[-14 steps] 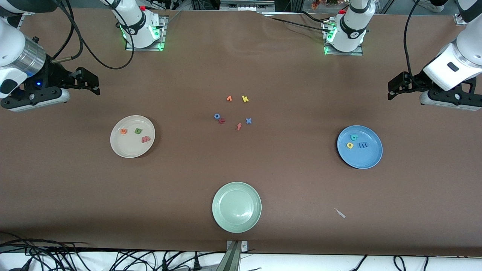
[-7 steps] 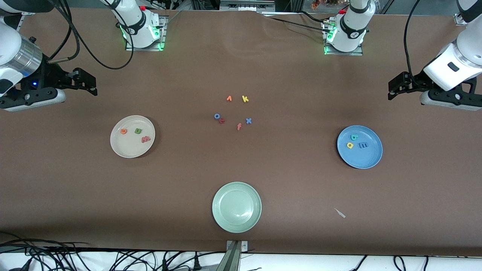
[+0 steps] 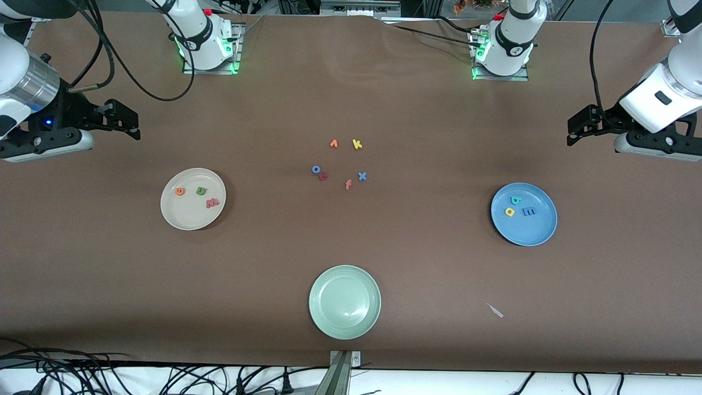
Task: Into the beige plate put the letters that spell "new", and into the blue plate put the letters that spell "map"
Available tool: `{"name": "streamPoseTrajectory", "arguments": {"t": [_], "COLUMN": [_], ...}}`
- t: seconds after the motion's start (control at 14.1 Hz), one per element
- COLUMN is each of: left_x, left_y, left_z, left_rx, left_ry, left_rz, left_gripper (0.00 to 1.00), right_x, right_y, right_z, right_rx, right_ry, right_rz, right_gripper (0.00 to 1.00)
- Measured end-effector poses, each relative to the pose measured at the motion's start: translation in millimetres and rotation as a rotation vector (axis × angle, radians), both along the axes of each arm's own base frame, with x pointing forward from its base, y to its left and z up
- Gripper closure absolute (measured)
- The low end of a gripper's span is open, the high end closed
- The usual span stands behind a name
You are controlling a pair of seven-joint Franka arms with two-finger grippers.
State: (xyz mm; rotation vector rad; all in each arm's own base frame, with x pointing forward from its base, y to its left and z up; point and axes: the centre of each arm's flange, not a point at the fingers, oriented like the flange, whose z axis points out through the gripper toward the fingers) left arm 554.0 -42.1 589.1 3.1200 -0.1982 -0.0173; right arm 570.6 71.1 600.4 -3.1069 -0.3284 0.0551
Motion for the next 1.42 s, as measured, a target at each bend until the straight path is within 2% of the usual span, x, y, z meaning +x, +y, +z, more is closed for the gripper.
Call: {"name": "streamPoseTrajectory", "arguments": {"t": [0.28, 0.64, 1.42], "left_x": [0, 0, 0], "left_y": [-1, -1, -1], "left_z": [0, 0, 0], "left_rx": [0.000, 0.000, 0.000], "left_ry": [0.000, 0.000, 0.001], "left_rz": [-0.002, -0.002, -0.002], "left_gripper": [0.00, 0.00, 0.00], "right_x": [1, 2, 3], "right_y": [-5, -9, -21], "right_z": [2, 15, 16], "right_rx": [0.000, 0.003, -0.005], "right_ry": [-0.004, -0.032, -0.035], "right_rz": [-0.008, -0.015, -0.036], "right_gripper": [0.00, 0.00, 0.00]}}
